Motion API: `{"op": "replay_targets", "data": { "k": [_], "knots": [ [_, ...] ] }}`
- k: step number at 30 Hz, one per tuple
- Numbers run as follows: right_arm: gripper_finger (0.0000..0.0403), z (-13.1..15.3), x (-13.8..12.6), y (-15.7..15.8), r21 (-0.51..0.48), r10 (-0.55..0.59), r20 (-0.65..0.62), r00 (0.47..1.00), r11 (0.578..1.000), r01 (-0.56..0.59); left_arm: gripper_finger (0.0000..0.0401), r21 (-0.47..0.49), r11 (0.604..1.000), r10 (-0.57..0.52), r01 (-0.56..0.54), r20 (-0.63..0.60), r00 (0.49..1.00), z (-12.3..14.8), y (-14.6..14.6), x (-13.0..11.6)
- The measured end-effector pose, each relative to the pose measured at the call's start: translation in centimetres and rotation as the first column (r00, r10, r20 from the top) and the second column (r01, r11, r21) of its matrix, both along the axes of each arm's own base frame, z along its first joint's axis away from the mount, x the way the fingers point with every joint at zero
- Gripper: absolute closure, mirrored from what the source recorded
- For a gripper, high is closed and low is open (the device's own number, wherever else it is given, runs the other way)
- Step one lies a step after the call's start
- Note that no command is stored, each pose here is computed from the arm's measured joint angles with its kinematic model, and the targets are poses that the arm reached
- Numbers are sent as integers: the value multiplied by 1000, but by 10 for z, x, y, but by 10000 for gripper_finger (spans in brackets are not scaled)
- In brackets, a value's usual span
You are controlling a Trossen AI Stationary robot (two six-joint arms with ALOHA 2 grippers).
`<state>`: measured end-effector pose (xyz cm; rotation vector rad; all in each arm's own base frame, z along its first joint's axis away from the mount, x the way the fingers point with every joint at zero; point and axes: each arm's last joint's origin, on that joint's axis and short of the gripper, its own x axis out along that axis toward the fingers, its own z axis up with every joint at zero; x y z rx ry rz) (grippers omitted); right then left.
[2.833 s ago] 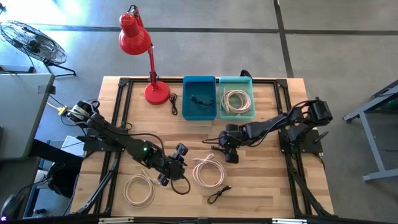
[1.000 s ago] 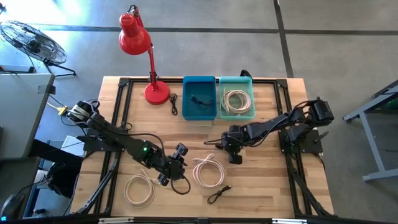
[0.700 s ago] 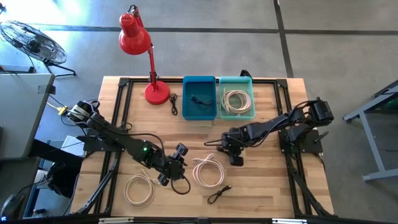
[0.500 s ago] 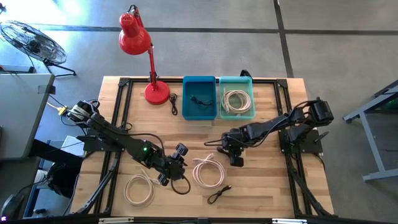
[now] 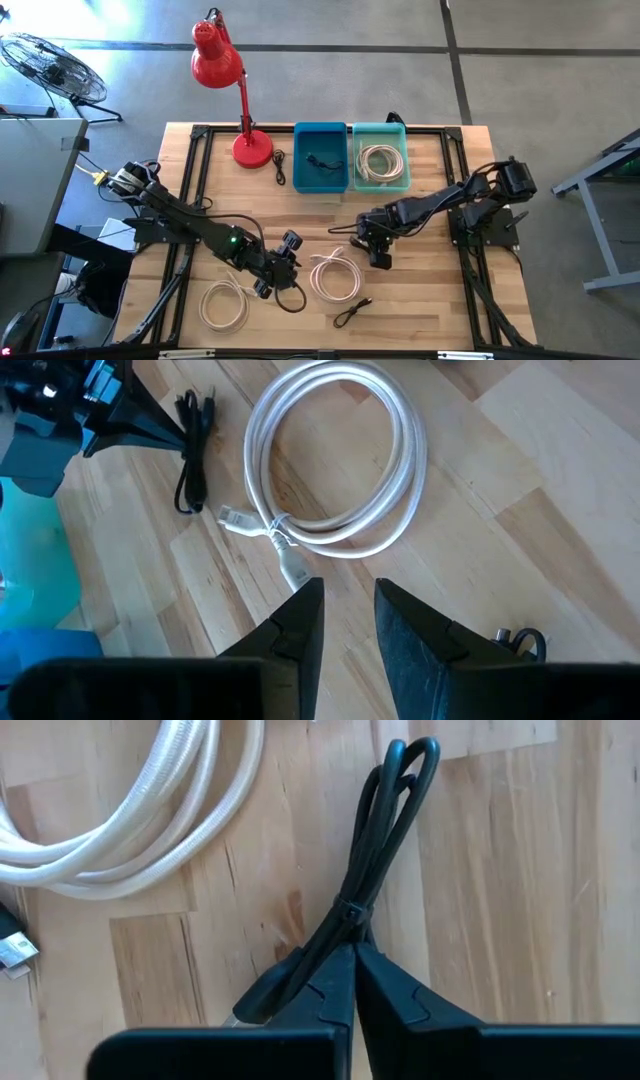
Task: Pick & Place USB Port
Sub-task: Put the black USB cable into the blue bin
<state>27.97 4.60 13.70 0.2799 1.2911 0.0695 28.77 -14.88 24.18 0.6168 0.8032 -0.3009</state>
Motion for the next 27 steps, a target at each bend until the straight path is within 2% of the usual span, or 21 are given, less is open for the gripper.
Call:
{"op": "replay_targets", "data": {
  "k": [9,15,21,27],
  "knots": [
    [332,-3,-2,1,8,2,-34,999,1000,-1,313,0,1000,0,0,0,1000,0,0,0],
    [308,-23,4,2,43,13,-84,996,999,-9,313,0,1000,0,0,0,1000,0,0,0],
    [321,-26,8,1,43,35,-66,997,999,-32,313,1,1000,2,-2,2,1000,0,0,0],
    [391,-24,7,3,-5,64,-32,997,998,-64,313,1,1000,2,-2,2,1000,0,0,0]
  ]
}}
